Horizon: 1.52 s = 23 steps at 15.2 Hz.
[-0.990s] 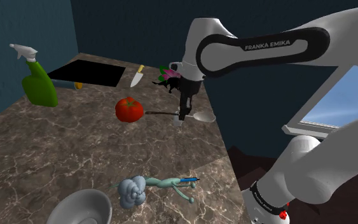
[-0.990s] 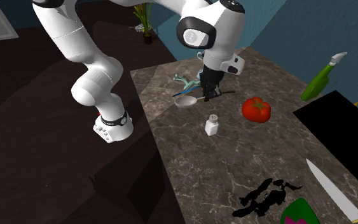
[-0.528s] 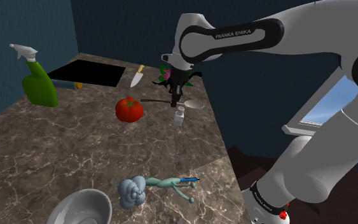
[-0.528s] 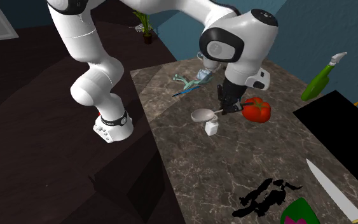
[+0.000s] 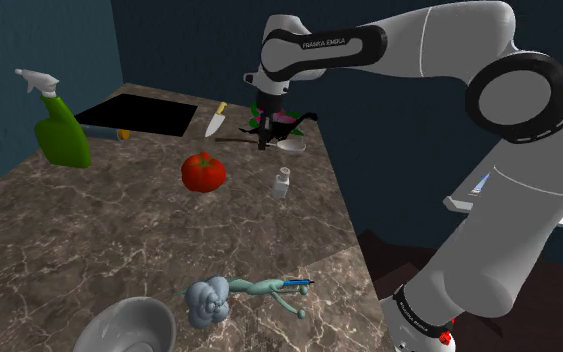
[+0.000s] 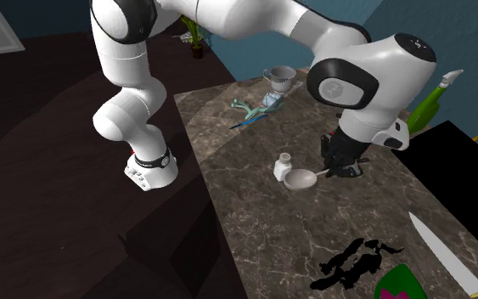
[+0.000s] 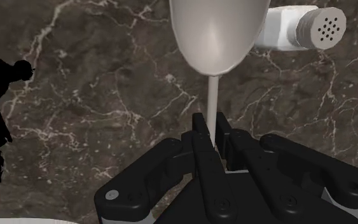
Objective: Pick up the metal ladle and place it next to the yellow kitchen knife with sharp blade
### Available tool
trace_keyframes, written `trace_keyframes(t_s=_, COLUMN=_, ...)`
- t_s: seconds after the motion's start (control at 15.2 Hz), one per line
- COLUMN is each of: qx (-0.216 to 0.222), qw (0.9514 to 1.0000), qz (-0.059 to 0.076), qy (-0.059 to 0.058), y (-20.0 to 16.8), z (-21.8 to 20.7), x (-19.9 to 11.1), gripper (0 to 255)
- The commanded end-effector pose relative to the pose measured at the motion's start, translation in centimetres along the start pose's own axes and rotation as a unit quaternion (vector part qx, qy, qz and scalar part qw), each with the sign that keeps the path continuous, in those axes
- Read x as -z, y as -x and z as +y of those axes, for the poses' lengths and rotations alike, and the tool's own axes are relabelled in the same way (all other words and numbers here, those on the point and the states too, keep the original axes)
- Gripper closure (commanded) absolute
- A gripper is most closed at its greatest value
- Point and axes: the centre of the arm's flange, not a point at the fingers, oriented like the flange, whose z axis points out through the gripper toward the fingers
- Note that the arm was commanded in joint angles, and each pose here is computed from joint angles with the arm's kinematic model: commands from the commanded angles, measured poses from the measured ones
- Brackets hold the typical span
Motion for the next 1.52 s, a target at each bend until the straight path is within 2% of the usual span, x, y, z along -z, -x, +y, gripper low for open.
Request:
trace_keyframes(t_s=0.0, qx=0.0, qw=1.0, qz=0.0, qy=0.0, y=-1.1, z=2.5, x=0.4, gripper=255)
trace_keyframes(t_s=0.66, qx=0.0, qw=1.0, qz=0.0, qy=0.0, y=-5.4, z=15.0, x=1.2, gripper=255)
trace_keyframes(t_s=1.45, qx=0.0, qw=1.0, qz=0.0, qy=0.0, y=-5.8, z=16.2, x=-4.6, gripper=255)
